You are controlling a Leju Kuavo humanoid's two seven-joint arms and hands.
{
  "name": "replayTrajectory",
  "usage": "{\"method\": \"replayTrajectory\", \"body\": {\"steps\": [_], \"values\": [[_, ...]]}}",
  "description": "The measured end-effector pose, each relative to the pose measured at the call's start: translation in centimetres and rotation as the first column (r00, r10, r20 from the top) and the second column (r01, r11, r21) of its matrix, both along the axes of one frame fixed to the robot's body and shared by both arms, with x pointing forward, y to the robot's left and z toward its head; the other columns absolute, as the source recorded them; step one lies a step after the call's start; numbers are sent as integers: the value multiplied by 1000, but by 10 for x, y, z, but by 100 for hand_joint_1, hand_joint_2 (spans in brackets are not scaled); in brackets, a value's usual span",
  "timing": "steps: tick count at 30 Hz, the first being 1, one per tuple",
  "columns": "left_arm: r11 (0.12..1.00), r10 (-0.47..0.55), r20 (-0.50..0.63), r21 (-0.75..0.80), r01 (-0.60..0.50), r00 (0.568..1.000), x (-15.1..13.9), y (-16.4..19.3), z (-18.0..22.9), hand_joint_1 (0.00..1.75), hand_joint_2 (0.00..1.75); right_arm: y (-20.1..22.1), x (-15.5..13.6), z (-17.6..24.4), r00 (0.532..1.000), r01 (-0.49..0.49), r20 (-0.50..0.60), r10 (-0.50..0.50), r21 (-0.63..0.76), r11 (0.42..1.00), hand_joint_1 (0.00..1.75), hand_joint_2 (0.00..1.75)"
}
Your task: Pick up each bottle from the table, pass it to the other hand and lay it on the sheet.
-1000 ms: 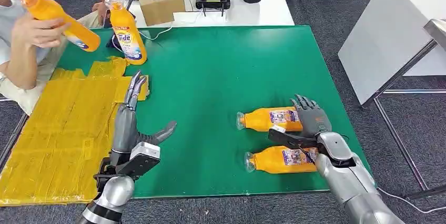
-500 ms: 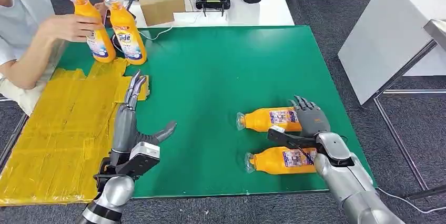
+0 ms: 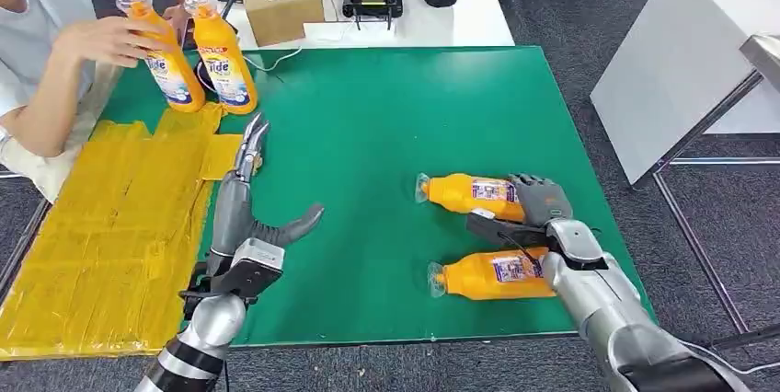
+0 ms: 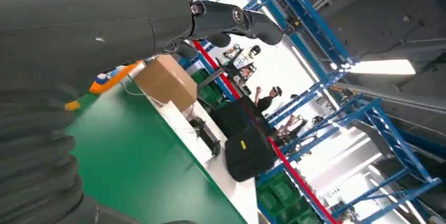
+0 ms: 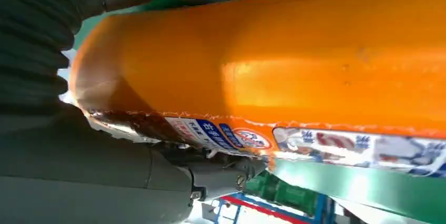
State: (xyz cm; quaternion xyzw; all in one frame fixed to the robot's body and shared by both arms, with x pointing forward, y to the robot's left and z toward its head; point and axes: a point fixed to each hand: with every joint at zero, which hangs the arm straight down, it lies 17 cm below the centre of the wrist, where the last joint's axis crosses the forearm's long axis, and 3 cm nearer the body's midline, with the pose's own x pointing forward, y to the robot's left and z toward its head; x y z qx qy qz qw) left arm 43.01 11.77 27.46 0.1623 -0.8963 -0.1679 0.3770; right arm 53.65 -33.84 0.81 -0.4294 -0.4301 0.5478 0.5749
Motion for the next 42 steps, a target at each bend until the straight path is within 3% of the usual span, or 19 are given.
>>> {"method": "replayTrajectory", "body": {"steps": [7,12,14,16,20,24,28,31,39,40,42], "values": [[1000,-25,-7,-4,25,1000,1,-8,3,0,175,-1,5,4,999,43,31,-42,-40,998,175,175],[999,-39,-41,-2,39,998,4,-11,-1,0,175,7,7,29,976,79,209,-69,-37,996,175,175],[997,-82,-85,-23,80,993,5,-15,-6,0,175,24,6,58,928,54,362,-86,96,994,175,175],[991,-127,-132,-48,121,983,7,-19,-12,0,175,41,0,98,853,-11,506,-130,267,964,175,175],[976,-213,-196,-94,198,957,10,-24,-19,0,175,61,-32,173,683,-199,682,-261,517,833,175,175],[966,-253,-215,-114,233,943,11,-26,-21,0,175,54,-66,216,551,-285,732,-400,616,734,175,175],[965,-256,-234,-122,233,938,13,-24,-23,0,175,44,-88,235,489,-320,710,-507,687,652,175,175],[964,-259,-247,-132,232,934,14,-22,-25,0,175,43,-97,242,482,-349,669,-566,739,576,175,175],[964,-259,-252,-127,233,932,15,-21,-27,0,175,50,-106,258,464,-396,679,-569,733,553,175,175],[962,-265,-255,-135,237,930,15,-21,-27,0,175,53,-104,256,490,-406,661,-569,750,522,175,175],[952,-294,-264,-161,259,918,14,-22,-27,0,175,74,-92,245,608,-434,580,-543,815,385,175,175]]}}
